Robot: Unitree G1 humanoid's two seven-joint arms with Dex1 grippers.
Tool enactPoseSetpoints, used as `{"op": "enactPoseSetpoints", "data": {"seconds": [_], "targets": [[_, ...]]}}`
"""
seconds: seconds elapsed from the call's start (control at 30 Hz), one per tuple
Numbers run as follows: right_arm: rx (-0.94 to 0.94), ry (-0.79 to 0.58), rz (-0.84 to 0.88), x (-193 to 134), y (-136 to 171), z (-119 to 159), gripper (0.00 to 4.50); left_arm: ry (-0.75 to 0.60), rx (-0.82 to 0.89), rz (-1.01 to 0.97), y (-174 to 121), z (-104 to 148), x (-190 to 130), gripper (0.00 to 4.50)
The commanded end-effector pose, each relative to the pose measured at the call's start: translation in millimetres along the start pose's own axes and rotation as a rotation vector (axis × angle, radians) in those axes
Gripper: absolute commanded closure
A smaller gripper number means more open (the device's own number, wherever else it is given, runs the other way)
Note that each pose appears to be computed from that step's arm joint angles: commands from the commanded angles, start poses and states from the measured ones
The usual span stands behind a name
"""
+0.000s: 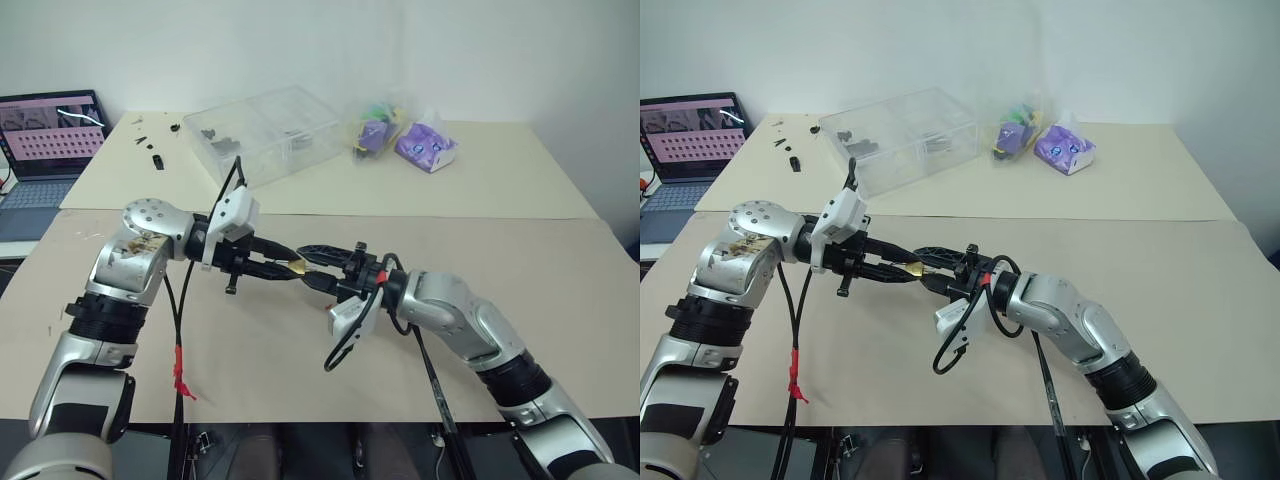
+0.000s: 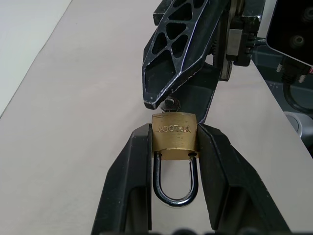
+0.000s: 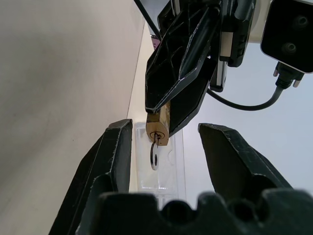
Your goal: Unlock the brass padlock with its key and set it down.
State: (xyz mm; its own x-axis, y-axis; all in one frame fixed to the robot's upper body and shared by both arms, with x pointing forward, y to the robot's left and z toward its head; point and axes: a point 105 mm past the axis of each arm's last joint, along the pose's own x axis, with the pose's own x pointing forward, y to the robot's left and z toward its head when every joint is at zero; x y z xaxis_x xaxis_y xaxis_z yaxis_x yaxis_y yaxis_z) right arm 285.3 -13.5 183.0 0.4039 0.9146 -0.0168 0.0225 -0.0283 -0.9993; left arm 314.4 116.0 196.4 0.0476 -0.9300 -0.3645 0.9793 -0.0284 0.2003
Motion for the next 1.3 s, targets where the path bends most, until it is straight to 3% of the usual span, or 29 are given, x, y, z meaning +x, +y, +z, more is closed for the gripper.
{"op": "enactPoseSetpoints", "data": {"seconds": [0.03,0.17,0.27,0.43,0.47,0.9,0.97,1.2,1.3], "targets": [[-0.036,-0.036,-0.04,1,-13,9,1.86,-0.012,0.05,0.008,3,13,-2,3.68],[-0.032,-0.039,-0.039,1,-12,11,1.86,-0.011,0.052,0.009,3,13,-3,3.68],[-0.035,-0.04,-0.04,1,-12,11,2.61,-0.011,0.051,0.011,3,13,-3,3.68],[-0.04,-0.04,-0.041,1,-13,11,4.25,-0.012,0.053,0.016,4,13,-3,3.68],[-0.042,-0.04,-0.041,1,-13,11,4.39,-0.013,0.053,0.016,4,13,-2,3.68],[-0.001,-0.027,-0.026,0,-7,10,4.39,-0.04,0.044,0.041,7,15,-1,3.68],[-0.001,-0.023,-0.026,0,-7,10,4.39,-0.051,0.038,0.031,5,16,-2,2.68],[0.006,-0.008,-0.023,-1,-6,6,4.39,-0.066,0.058,0.036,4,21,-6,0.14],[0.017,0.004,-0.022,-1,-4,4,4.39,-0.057,0.046,0.044,3,23,-10,0.06]]}}
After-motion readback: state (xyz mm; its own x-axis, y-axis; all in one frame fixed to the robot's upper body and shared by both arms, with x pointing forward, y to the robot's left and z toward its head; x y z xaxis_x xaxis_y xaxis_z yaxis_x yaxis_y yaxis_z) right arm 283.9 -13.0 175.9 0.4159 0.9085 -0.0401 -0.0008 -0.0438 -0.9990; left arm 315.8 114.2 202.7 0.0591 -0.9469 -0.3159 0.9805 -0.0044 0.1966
